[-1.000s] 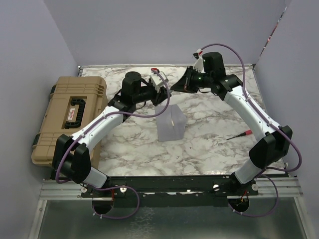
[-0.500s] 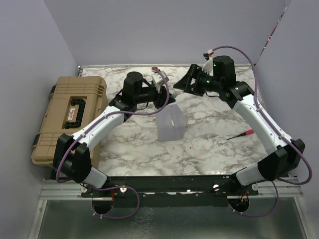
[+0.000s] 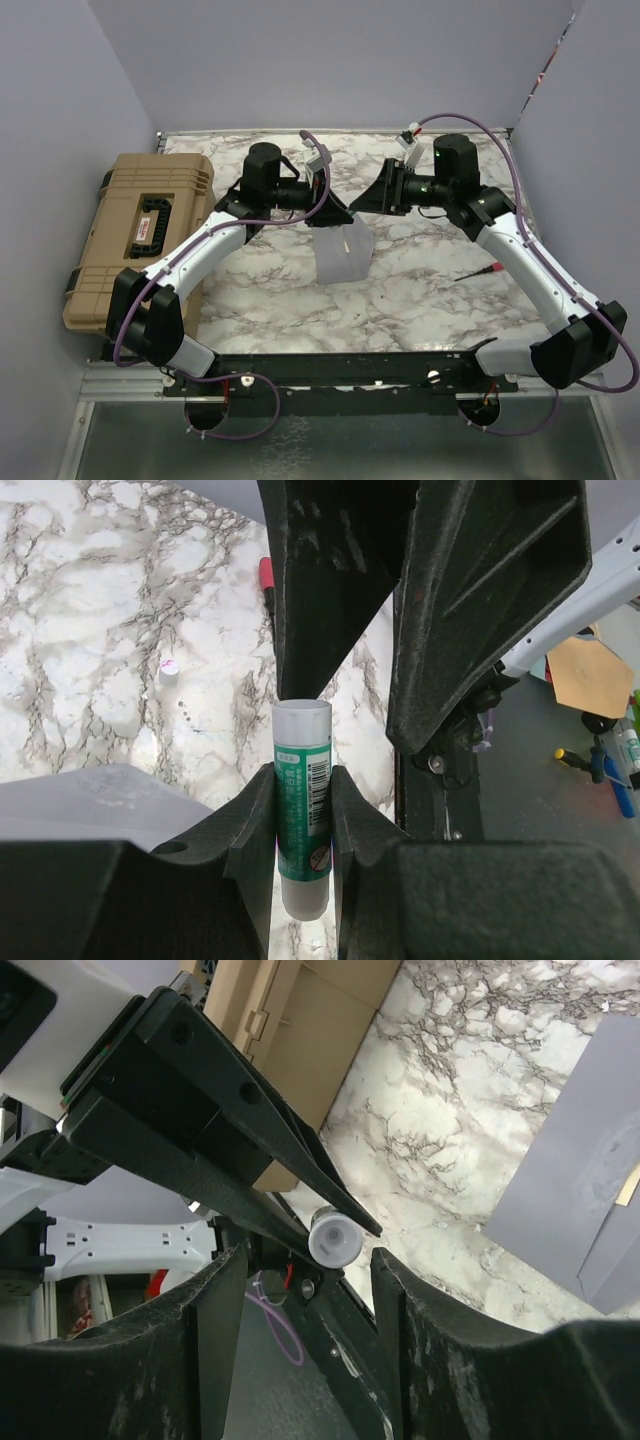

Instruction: Place the letter into the envelope and seal it

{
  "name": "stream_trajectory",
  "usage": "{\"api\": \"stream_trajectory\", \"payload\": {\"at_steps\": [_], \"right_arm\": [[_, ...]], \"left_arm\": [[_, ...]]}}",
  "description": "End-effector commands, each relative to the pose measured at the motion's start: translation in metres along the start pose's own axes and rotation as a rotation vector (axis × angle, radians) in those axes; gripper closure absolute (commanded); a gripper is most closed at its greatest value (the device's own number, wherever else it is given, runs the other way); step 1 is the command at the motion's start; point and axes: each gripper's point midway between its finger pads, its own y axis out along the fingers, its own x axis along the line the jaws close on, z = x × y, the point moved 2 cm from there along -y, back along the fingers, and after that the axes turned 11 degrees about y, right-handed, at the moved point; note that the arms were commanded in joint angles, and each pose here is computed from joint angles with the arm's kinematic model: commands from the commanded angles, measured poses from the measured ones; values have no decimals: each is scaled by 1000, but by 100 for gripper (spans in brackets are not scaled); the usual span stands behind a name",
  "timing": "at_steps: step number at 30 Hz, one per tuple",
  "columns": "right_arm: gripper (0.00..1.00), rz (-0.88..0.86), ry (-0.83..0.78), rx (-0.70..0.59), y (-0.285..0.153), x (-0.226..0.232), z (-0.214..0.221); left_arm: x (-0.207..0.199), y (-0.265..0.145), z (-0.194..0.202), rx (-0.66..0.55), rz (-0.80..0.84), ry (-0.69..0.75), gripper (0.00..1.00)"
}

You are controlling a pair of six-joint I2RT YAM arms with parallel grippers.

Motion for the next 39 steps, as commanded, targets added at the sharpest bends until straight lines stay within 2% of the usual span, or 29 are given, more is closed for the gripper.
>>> {"api": "stream_trajectory", "payload": {"at_steps": [1, 7, 12, 16, 20, 31, 39], "right_arm": [[44, -26, -47, -53, -8, 15, -9], [44, 43, 23, -115, -6, 3, -14], [45, 35, -30, -40, -4, 5, -10], [56, -15, -52, -12, -1, 15, -13], [57, 0, -47, 4, 5, 14, -19], [53, 37, -5, -10, 18, 7, -33], [42, 15, 46, -38, 16, 12, -27]], "left_arm": [[-6, -5, -4, -10, 34, -9, 100], [-2, -8, -6, -16, 3, 6, 100], [2, -11, -11, -23, 13, 14, 100], [2, -15, -8, -21, 46, 11, 100], [5, -17, -6, -20, 52, 15, 100], [9, -16, -13, -27, 60, 43, 100], [5, -21, -7, -26, 48, 79, 100]]}}
